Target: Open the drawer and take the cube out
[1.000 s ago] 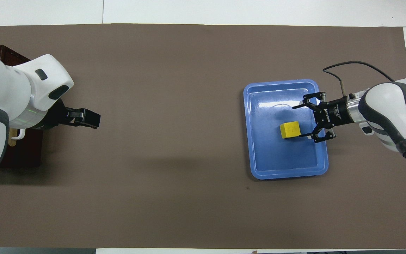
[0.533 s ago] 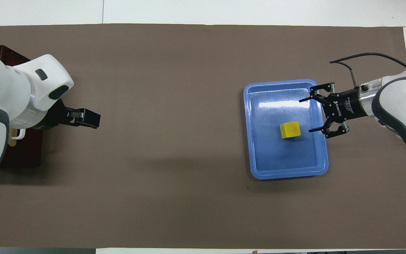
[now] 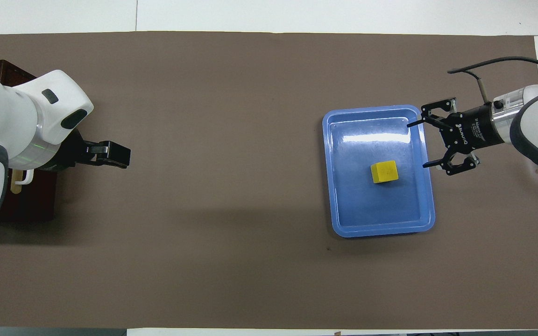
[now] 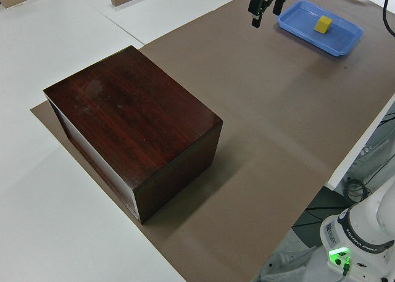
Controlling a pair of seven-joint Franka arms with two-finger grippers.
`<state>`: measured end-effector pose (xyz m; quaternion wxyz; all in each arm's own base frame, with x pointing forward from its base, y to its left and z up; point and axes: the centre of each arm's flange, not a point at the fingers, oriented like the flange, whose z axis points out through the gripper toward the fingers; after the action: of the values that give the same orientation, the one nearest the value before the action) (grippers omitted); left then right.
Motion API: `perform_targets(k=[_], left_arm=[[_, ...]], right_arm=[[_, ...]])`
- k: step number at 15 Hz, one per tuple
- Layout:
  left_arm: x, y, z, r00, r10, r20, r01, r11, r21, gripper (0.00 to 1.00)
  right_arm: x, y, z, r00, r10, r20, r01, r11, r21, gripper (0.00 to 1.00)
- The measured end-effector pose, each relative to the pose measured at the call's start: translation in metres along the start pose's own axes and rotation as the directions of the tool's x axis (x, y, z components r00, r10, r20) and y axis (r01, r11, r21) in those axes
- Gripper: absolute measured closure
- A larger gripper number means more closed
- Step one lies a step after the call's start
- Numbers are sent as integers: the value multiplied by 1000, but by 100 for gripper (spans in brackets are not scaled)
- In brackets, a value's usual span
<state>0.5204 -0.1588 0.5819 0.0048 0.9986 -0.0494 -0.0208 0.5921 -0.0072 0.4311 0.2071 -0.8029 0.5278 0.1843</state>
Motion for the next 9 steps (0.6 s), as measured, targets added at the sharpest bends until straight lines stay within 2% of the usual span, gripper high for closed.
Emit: perform_targets(k=[7,9], left_arm=[[0,-1,0,999,-53,0,53,999,0,0],[0,-1,0,998,-55,0,55,998,0,0]], right_arm=[[-3,-6,-15,1000,-16,-19,16,1000,18,0],[-4,-5,-22,998,-29,-50,30,1000,3,0]])
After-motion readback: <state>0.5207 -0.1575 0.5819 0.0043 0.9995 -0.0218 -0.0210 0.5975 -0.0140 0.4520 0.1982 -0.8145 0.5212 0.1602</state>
